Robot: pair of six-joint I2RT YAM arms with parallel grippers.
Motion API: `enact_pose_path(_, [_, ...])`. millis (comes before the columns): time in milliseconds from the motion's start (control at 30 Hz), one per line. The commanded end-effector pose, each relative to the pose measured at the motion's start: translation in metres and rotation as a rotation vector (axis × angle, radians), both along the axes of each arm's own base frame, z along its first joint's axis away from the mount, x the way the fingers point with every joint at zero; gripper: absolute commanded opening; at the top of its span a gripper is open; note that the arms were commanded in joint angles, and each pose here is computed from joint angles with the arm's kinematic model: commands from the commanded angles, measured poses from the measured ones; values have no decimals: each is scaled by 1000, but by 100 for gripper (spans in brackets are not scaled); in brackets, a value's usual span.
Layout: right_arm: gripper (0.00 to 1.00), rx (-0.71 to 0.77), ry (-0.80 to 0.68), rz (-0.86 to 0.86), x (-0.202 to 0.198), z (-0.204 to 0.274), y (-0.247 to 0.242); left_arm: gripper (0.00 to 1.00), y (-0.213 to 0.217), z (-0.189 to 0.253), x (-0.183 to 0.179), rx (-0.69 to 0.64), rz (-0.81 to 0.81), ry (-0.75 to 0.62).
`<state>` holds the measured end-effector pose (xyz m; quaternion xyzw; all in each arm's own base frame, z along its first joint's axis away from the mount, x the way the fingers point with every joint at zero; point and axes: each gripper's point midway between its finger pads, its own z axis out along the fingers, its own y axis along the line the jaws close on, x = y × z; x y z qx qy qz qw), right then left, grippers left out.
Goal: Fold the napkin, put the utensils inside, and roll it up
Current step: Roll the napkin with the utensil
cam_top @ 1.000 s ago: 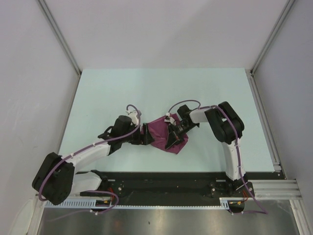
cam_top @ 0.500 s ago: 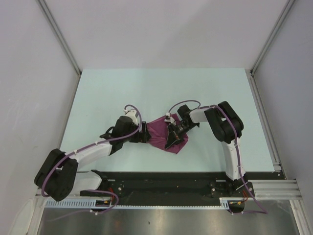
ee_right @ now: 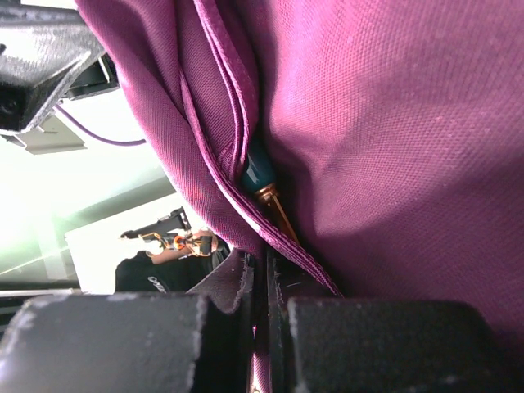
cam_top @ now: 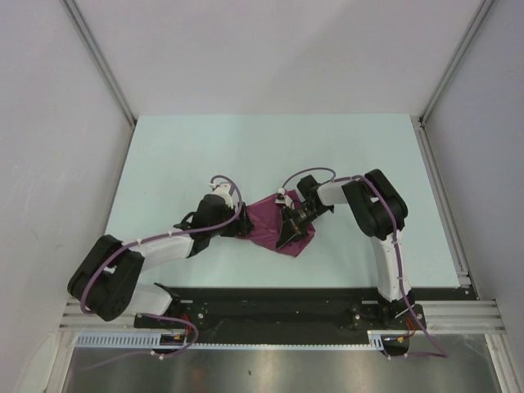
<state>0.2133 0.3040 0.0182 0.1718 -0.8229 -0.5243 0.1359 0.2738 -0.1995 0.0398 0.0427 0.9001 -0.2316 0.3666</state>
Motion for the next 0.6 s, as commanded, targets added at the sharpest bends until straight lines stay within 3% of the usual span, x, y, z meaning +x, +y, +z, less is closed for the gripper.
enact_pose_path(0, [0,-133,-74,-8,7,-48,-16,73,1,-2,10,-20,65,9])
enact_pose_path(100, [0,-136,-82,-6,7,-48,-16,63,1,-12,5,-22,69,51])
enact_pose_path(267, [2,-134,-102,-11,10,-40,-15,37,5,-27,1,19,73,99])
enact_pose_path(333, [13,-131,-134,-18,15,-32,-14,24,7,-28,1,35,68,111])
enact_pose_path(400, [22,-140,-162,-24,19,-26,-14,19,7,-32,0,50,53,130])
enact_pose_path(433, [32,-133,-193,-31,25,-15,-12,15,9,-35,-2,62,51,146])
enact_pose_path(567, [47,-134,-307,-58,43,18,-9,8,6,-44,-3,74,12,196])
